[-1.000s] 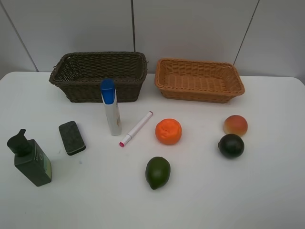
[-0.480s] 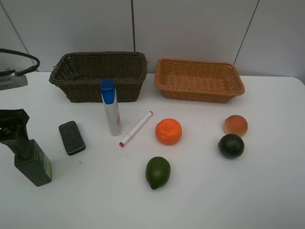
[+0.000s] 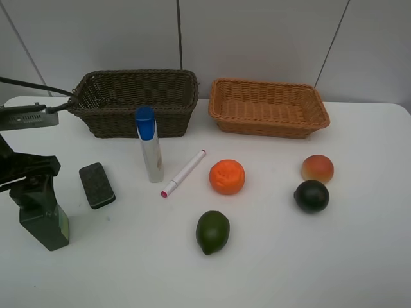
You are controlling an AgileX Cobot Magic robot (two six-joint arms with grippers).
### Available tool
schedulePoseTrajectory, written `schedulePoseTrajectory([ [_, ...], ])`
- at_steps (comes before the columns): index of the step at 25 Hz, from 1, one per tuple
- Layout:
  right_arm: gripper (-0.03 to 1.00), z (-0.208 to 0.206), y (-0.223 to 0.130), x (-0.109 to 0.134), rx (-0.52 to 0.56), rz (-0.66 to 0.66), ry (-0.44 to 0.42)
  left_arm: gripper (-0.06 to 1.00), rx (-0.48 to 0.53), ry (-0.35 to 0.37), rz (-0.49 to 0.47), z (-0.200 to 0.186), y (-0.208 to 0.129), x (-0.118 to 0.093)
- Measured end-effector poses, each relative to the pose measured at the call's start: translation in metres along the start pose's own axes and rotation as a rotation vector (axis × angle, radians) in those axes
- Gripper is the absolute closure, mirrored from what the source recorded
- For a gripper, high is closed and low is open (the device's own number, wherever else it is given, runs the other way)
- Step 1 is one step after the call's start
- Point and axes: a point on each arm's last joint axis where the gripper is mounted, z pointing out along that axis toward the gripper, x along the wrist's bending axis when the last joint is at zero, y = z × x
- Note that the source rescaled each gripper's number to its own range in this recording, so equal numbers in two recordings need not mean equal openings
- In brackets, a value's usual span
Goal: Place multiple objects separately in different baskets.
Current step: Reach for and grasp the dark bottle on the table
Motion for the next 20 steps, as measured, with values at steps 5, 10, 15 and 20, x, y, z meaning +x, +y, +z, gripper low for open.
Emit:
schedulePoseTrajectory([
  [5, -0.03, 0.000, 0.000, 0.000, 0.000, 0.000, 0.000, -0.06, -0.012, 0.002, -0.005, 0.002, 0.003, 0.000],
  [10, -0.03, 0.000, 0.000, 0.000, 0.000, 0.000, 0.000, -0.06, 0.007, 0.010, -0.007, 0.015, 0.011, -0.003],
  [15, -0.03, 0.000, 0.000, 0.000, 0.000, 0.000, 0.000, -0.06, -0.014, 0.005, -0.007, 0.021, 0.017, -0.004],
  [20, -0.03, 0.000, 0.000, 0.000, 0.000, 0.000, 0.000, -0.06, 0.005, 0.012, -0.008, 0.028, 0.020, -0.005],
])
